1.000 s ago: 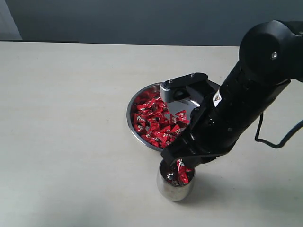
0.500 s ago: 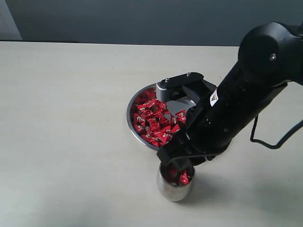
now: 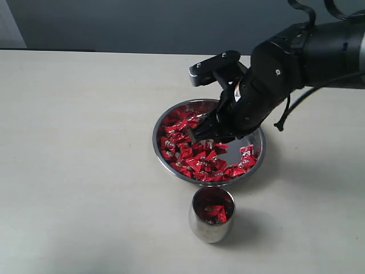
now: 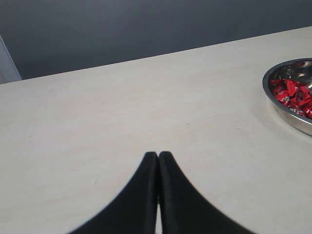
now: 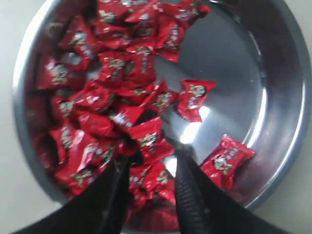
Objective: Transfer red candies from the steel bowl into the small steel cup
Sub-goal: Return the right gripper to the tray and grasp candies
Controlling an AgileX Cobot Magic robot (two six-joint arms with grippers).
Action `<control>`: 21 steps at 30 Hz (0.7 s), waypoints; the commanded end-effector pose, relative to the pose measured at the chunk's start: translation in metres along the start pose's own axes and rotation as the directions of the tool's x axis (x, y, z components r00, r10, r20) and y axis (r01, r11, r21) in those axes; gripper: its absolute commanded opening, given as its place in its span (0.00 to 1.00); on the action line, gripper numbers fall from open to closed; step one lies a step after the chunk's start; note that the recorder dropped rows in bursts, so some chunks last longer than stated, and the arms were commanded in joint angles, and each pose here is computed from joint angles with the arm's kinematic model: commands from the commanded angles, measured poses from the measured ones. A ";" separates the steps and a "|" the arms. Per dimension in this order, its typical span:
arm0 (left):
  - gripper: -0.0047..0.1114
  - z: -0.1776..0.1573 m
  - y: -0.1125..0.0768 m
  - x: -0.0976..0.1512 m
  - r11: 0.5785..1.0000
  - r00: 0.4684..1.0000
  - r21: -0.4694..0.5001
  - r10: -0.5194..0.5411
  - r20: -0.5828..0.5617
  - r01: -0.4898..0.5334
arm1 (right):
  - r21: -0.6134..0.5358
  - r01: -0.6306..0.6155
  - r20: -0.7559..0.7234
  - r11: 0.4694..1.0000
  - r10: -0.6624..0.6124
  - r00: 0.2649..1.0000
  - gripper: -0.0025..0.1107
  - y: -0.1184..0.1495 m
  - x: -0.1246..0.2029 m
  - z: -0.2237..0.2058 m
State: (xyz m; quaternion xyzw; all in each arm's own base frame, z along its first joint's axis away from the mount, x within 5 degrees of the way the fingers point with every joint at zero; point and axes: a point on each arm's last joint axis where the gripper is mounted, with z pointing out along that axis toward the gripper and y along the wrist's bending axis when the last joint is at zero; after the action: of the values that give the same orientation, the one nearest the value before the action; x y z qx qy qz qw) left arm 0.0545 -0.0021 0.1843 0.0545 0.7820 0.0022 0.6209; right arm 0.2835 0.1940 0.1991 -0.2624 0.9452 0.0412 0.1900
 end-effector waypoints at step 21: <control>0.04 0.000 0.000 -0.001 1.000 1.000 0.006 -0.005 0.013 0.005 | -0.105 -0.111 -0.170 0.988 0.092 0.981 0.38 -0.042 -0.032 0.096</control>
State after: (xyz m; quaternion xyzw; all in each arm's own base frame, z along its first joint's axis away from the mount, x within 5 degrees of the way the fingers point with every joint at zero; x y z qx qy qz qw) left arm 0.0545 -0.0021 0.1843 0.0545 0.7820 0.0022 0.6209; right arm 0.3587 0.1924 0.1243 -0.2229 0.9673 0.0864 0.0852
